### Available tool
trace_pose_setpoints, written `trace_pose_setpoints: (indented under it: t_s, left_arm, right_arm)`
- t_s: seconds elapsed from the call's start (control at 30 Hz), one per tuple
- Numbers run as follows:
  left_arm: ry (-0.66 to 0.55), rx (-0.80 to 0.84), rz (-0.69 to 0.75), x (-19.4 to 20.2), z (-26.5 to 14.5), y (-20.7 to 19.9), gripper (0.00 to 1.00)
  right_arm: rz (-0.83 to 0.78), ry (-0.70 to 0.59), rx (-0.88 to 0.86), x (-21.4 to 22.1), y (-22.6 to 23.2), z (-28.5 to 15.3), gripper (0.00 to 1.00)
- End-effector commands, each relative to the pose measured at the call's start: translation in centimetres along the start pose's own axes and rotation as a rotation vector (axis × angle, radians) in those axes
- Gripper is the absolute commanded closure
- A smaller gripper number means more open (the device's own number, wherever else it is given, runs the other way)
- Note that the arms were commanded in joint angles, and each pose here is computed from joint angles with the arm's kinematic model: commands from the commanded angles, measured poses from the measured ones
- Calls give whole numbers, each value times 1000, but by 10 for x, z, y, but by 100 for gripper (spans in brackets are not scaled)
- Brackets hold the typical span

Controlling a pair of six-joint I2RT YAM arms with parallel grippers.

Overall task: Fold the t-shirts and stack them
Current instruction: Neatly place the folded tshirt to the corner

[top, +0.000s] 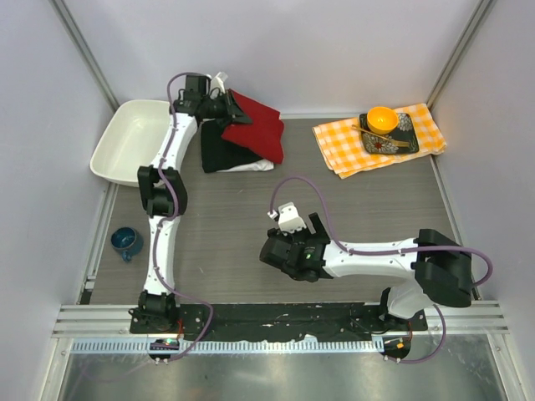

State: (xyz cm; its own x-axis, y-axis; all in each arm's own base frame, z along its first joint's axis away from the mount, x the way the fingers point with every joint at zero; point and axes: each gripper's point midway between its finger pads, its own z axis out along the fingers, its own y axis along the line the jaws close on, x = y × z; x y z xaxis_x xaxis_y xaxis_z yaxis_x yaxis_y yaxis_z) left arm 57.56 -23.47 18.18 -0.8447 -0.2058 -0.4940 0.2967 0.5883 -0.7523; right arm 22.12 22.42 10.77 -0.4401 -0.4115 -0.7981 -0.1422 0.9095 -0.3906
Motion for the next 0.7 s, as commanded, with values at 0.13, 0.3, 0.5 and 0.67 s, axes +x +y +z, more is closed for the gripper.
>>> trace_pose_setpoints:
  t_s: [0.13,0.3,0.5,0.67]
  left_arm:
    - [-148,141,145,-51,-69,-88,100]
    - [-139,122,125,-48,-71,-75,100]
    - [-104,64,99,-35,-64,-30,100]
    - [-73,30,69,-28,-63,11,100]
  right_arm:
    - [46,-12,-10,-6,6,1,0]
    - [51,-13,-10,-6,5,0,0]
    - [47,-3,-14,-3,7,1,1]
    - [40,8,-20,-1,9,1,0]
